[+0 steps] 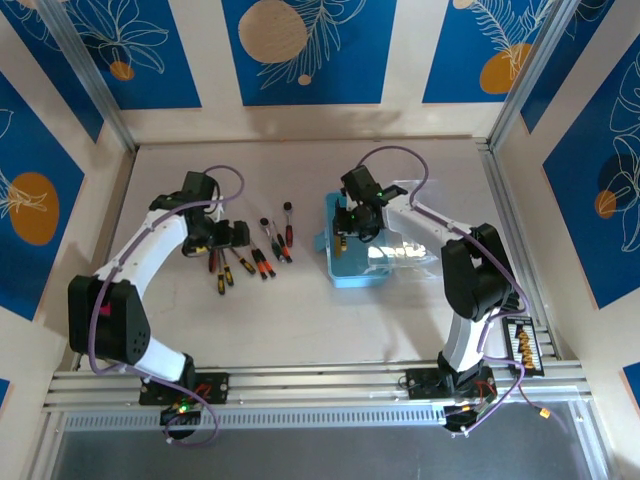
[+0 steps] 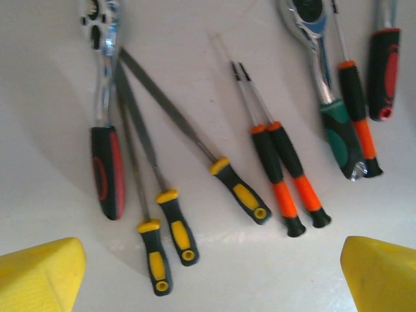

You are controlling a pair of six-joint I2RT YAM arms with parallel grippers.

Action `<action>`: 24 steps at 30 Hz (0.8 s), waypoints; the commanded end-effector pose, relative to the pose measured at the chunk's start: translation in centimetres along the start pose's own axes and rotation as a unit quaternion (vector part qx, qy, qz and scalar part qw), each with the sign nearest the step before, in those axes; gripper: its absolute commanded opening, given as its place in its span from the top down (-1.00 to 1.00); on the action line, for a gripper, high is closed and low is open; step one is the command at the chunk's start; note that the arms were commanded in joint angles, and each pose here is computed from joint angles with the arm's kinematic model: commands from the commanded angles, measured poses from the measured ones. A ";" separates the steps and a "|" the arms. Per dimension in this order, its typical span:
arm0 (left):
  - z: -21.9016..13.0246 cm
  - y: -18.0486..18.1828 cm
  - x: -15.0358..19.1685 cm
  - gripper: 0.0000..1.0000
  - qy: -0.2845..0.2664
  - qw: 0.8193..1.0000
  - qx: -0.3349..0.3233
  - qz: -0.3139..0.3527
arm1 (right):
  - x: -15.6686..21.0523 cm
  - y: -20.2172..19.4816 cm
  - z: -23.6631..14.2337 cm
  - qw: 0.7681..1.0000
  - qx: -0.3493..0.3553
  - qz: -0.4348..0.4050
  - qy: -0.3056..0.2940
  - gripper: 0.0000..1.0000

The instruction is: Pack the tool kit

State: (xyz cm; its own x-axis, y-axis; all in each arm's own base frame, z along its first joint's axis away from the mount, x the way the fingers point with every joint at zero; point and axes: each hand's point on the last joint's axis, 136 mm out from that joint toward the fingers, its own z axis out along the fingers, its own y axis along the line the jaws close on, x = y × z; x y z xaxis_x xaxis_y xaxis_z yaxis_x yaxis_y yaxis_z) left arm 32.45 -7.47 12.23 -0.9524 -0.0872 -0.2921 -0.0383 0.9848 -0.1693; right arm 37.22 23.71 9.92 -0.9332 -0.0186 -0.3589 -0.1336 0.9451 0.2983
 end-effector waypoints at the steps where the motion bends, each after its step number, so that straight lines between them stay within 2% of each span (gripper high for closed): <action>1: 0.7 2.9 -0.1 -1.00 0.012 0.998 -0.061 -0.013 | -1.5 0.8 -2.3 1.000 0.006 -0.005 -0.022 0.29; 3: 1.0 4.3 -0.3 -0.99 0.013 0.995 -0.098 -0.013 | -1.7 0.8 -3.2 1.000 0.013 -0.007 -0.023 0.17; 8: 2.1 4.7 -0.8 -0.99 0.016 0.995 -0.094 -0.024 | -1.7 1.0 -5.3 0.999 0.017 -0.014 -0.033 -0.12; 11: 2.8 5.2 -1.0 -0.94 0.024 0.994 -0.100 -0.027 | -1.5 1.7 -6.9 0.999 0.006 -0.030 -0.042 -0.43; 15: 3.7 6.2 -1.3 -0.50 0.038 0.992 -0.120 -0.028 | -0.8 2.7 -8.4 0.997 -0.008 -0.061 -0.047 -0.83; 18: 4.7 6.7 -1.5 -0.26 0.048 0.990 -0.130 -0.025 | -0.3 2.4 -8.5 0.997 -0.002 -0.066 -0.040 -0.93; 21: 5.8 6.9 -1.4 -0.10 0.061 0.989 -0.134 -0.023 | 0.1 2.1 -8.2 0.997 0.002 -0.064 -0.034 -0.96; 24: 6.9 7.2 -1.6 -0.02 0.070 0.988 -0.137 -0.023 | 0.1 2.1 -8.0 0.998 0.000 -0.062 -0.033 -0.96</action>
State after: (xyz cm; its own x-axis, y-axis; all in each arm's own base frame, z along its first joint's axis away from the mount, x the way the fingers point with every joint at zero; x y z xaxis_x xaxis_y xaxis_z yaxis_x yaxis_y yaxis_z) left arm 34.83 -2.19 5.17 -0.9812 -0.1219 -0.1496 -0.1328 0.9890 0.0648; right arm 34.73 23.40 17.93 -0.8786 -0.0989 -0.4672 -0.2416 0.9360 0.2561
